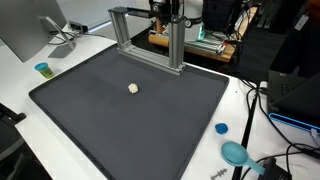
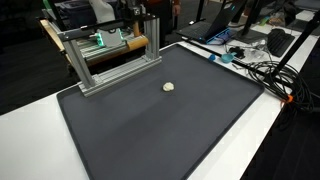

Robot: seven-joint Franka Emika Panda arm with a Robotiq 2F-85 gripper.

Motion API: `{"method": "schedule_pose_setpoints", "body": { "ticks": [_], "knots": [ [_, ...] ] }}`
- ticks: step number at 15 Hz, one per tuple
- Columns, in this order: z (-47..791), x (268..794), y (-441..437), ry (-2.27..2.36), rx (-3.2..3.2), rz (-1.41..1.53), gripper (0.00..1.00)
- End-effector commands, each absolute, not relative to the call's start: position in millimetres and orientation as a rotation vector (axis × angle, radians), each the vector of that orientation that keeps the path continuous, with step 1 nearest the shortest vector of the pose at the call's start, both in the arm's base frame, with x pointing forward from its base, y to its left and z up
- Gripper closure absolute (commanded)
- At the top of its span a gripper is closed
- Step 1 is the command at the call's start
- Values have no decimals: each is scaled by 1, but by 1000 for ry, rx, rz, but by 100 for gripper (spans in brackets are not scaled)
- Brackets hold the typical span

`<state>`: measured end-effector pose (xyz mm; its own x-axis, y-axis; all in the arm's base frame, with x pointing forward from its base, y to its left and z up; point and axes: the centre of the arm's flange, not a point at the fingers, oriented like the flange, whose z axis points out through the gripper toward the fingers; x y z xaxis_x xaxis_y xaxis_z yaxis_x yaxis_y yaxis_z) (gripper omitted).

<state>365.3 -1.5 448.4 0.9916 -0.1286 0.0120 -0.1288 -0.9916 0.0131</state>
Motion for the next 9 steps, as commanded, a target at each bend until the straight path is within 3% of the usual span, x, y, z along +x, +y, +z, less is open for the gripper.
{"method": "schedule_pose_setpoints", "body": {
  "ticks": [1, 5, 9],
  "knots": [
    [448, 364, -5, -287, 3152, 146, 14],
    [450, 357, -15, -333, 3094, 263, 0],
    [452, 347, -24, -296, 3065, 227, 0]
  ]
}}
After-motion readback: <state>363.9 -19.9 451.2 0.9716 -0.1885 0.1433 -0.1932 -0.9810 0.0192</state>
